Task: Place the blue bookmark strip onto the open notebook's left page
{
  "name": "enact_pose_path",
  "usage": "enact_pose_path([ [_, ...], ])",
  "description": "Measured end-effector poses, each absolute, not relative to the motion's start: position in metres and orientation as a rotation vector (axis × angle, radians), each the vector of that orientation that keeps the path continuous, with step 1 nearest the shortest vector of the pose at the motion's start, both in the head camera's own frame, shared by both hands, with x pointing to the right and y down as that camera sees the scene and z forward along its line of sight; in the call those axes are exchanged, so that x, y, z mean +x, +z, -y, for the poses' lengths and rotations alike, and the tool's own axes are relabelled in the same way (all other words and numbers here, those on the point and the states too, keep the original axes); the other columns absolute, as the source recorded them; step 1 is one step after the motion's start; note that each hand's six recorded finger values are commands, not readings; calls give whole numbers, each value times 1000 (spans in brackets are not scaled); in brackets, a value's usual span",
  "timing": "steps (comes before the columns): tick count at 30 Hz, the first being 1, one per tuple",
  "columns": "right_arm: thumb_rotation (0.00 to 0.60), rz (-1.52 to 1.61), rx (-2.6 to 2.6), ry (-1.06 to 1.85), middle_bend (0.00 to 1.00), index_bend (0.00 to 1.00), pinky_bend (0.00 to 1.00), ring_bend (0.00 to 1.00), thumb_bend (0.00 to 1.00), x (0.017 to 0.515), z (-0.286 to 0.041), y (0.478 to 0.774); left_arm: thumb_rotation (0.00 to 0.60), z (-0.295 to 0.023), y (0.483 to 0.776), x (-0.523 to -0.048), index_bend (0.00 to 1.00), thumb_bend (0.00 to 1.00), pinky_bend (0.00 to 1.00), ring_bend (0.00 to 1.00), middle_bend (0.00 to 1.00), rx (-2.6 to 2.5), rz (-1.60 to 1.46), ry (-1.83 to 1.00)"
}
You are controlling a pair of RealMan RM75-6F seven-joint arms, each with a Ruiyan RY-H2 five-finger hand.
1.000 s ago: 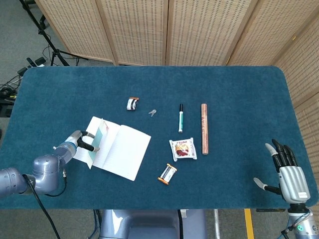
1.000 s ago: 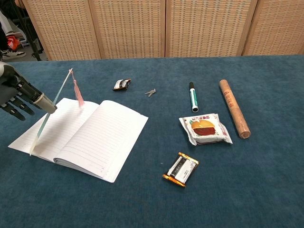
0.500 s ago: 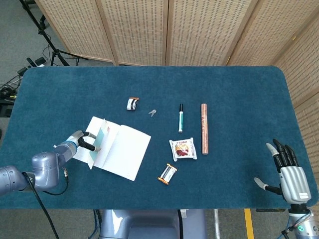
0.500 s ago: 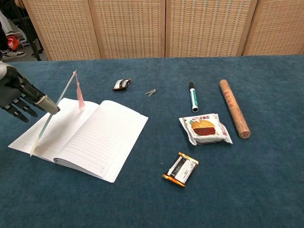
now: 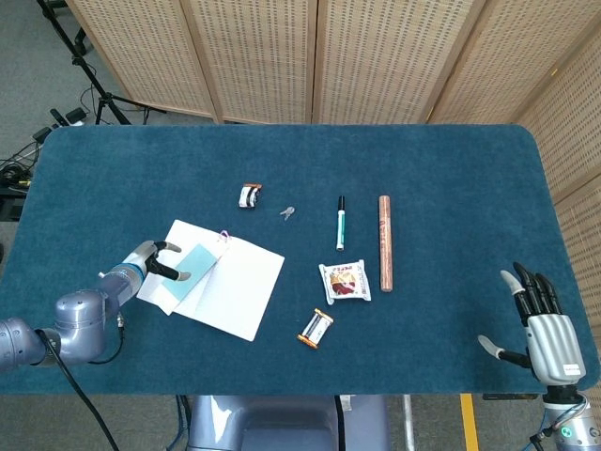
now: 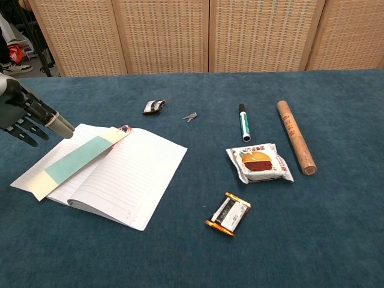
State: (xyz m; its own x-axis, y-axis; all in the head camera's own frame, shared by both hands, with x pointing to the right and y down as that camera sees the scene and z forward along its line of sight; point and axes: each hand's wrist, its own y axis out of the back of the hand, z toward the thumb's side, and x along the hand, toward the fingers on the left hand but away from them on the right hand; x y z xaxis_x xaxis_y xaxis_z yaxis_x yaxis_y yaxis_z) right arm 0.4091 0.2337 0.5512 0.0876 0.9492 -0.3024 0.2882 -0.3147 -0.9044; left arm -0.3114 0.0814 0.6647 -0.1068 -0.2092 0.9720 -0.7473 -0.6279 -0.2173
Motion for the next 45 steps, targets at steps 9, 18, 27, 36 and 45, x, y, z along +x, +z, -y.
enact_pose_path([
  [9, 600, 1239, -1695, 1254, 0, 0, 0, 0, 156, 410, -233, 552, 600, -70, 657, -308, 223, 352, 0, 0, 0, 1945, 1041, 1797],
  [18, 600, 1235, -1696, 1252, 0, 0, 0, 0, 156, 409, -234, 552, 600, -62, 642, -311, 223, 364, 0, 0, 0, 2281, 984, 1986],
  [27, 600, 1230, -1692, 1248, 0, 0, 0, 0, 156, 407, -234, 552, 600, -71, 630, -321, 147, 328, 0, 0, 0, 2635, 852, 2280],
  [36, 600, 1217, -1685, 1252, 0, 0, 0, 0, 156, 404, -235, 553, 600, -83, 626, -328, 68, 300, 0, 0, 0, 3091, 625, 2599],
  [45, 600, 1218, -1679, 1261, 0, 0, 0, 0, 156, 405, -235, 554, 600, -116, 655, -353, 0, 206, 0, 0, 0, 3243, 321, 2557],
])
